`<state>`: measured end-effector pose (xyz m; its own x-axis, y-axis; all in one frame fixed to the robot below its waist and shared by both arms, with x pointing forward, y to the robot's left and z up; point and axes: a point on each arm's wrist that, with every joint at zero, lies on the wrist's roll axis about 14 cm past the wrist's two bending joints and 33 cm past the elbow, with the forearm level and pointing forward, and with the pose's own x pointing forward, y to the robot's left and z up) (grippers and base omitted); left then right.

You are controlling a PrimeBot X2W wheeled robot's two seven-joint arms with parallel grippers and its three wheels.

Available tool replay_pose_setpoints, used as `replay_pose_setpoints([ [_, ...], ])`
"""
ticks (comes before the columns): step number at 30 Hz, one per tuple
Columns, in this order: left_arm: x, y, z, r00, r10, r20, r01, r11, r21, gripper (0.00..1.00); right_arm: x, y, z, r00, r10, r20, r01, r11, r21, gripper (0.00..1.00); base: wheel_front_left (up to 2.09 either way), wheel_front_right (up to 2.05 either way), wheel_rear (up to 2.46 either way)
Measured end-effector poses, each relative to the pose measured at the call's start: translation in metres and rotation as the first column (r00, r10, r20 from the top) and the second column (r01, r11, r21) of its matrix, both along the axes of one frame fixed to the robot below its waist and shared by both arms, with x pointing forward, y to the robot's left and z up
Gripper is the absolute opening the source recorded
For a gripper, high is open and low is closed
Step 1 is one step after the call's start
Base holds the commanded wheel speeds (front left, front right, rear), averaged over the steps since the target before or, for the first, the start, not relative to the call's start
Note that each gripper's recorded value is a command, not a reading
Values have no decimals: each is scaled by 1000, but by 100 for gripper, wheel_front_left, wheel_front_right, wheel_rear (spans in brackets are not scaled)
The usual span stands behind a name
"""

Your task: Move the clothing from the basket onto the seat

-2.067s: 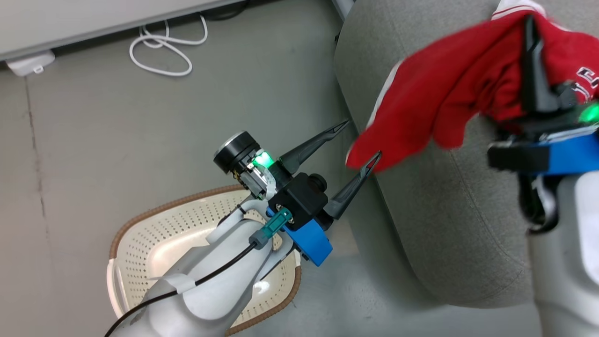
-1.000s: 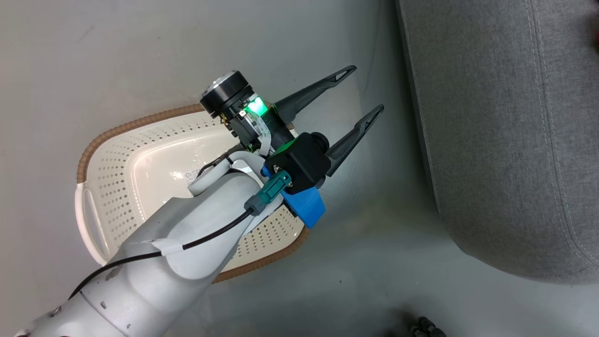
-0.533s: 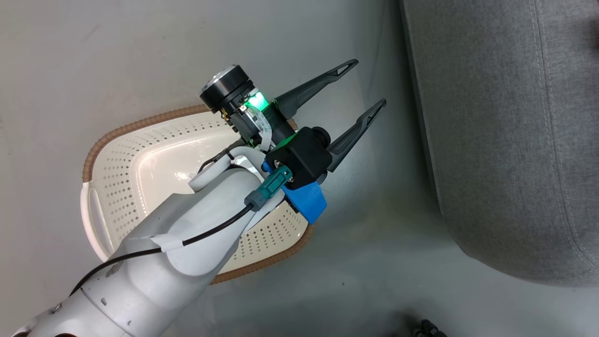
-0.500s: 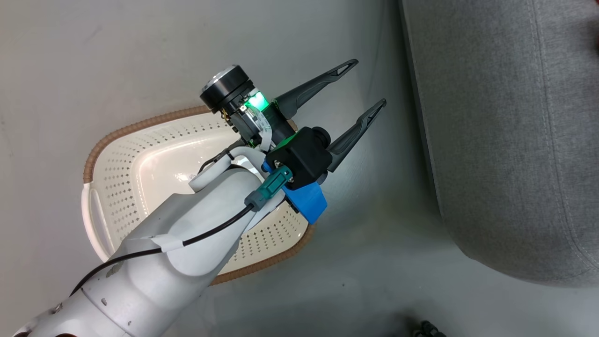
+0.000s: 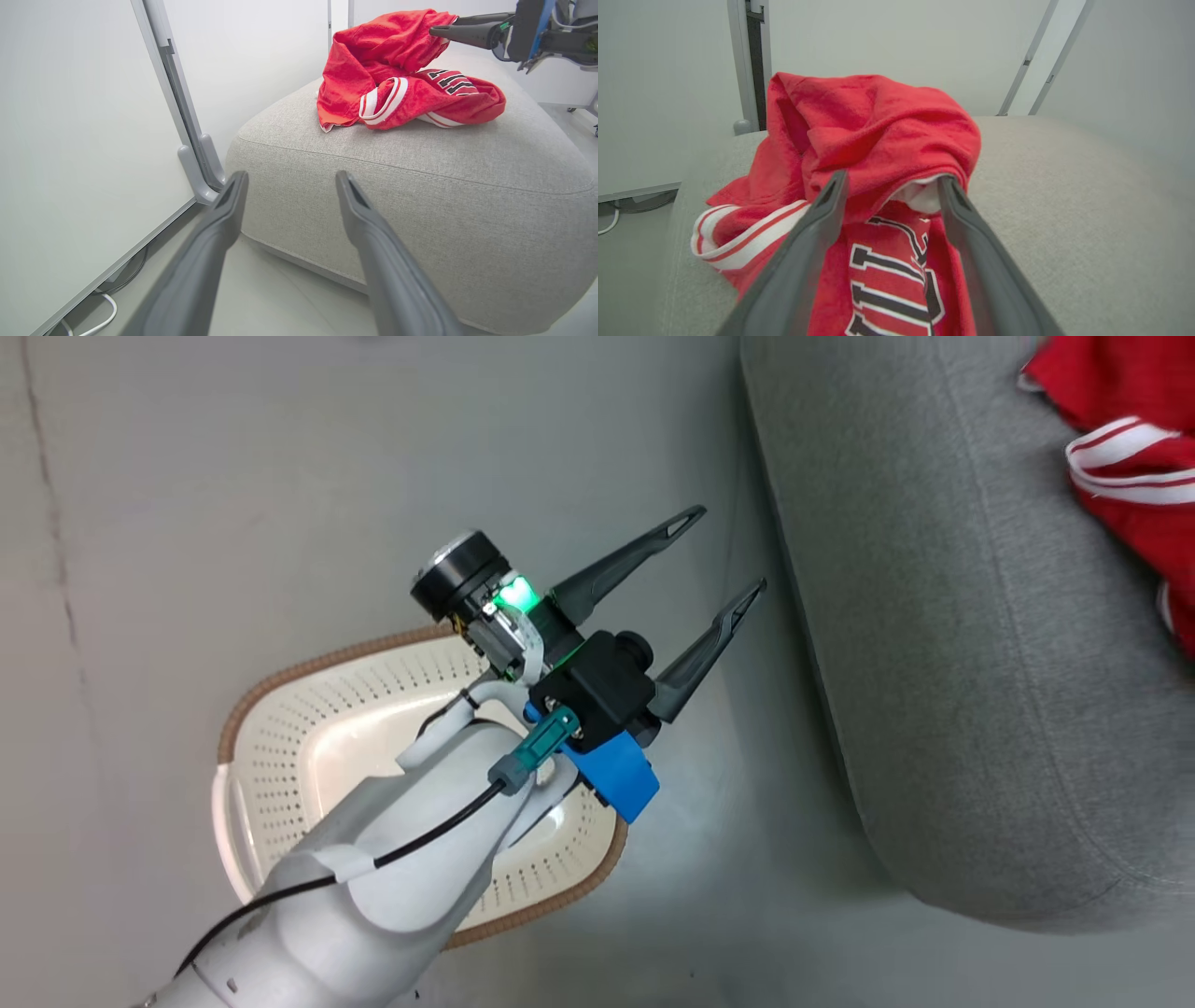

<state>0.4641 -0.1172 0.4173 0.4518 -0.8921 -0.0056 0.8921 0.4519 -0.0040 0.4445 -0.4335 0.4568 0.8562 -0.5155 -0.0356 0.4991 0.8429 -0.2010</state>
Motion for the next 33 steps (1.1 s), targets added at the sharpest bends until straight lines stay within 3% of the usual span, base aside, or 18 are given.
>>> replay_pose_setpoints([
  [9, -12, 22, 33, 994, 106, 12, -106, 994, -14, 100, -25, 37, 14, 997, 68, 40, -69, 997, 34, 100, 0, 0, 0],
  [17, -15, 66, 56, 961, 274, 29, -274, 962, -21, 100, -16, 90, 43, 969, 207, 138, -214, 976, 37, 100, 0, 0, 0],
  [26, -17, 143, 72, 857, 514, 27, -513, 858, -35, 100, 1, 164, 74, 887, 394, 241, -412, 911, 31, 100, 0, 0, 0],
  [33, -26, 199, 90, 754, 654, 58, -651, 756, -61, 100, 3, 214, 87, 819, 497, 286, -527, 849, 35, 100, 0, 0, 0],
])
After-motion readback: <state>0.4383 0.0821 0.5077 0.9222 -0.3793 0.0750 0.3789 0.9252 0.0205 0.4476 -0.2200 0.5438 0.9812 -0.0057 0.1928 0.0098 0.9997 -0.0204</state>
